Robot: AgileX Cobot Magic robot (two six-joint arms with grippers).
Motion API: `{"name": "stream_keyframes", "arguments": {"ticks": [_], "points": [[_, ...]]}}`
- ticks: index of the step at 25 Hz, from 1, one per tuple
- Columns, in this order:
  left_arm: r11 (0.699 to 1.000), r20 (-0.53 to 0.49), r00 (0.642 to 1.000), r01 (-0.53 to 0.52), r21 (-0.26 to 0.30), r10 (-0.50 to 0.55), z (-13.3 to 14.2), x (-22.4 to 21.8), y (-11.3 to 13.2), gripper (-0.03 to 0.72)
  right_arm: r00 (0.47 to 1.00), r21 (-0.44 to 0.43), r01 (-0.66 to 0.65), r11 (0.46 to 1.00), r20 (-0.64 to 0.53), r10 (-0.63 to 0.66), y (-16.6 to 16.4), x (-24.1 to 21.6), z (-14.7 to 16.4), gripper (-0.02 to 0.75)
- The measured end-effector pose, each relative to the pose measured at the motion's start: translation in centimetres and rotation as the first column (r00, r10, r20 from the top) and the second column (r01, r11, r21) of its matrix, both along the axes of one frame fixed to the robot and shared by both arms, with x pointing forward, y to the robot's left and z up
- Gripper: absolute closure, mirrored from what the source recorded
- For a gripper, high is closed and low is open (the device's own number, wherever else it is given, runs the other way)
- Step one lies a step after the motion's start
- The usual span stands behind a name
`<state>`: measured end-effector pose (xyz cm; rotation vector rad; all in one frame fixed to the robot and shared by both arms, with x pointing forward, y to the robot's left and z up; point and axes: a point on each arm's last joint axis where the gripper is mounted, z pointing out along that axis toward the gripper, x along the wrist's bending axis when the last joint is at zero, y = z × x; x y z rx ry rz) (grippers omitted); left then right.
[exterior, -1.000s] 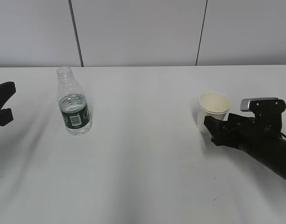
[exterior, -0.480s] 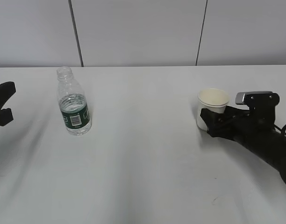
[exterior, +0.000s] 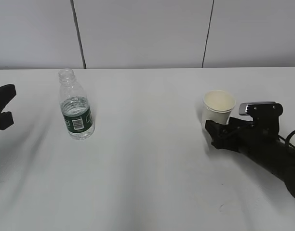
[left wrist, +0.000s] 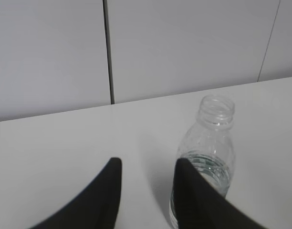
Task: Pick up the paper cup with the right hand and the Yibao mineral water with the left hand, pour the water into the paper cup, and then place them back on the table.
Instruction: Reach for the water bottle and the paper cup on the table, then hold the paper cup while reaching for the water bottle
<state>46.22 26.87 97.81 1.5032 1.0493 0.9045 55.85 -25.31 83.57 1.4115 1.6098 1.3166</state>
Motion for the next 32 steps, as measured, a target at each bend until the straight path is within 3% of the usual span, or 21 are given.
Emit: {"name": "stream_keyframes", "arguments": {"ticks": [32], "points": [[1.000, 0.000, 1.000, 0.000, 0.000, 0.000, 0.0, 0.0, 0.0, 0.447, 0.999, 0.003, -0.001, 1.000, 0.039, 0.001, 0.3, 3.0, -1.4, 0.088]]}}
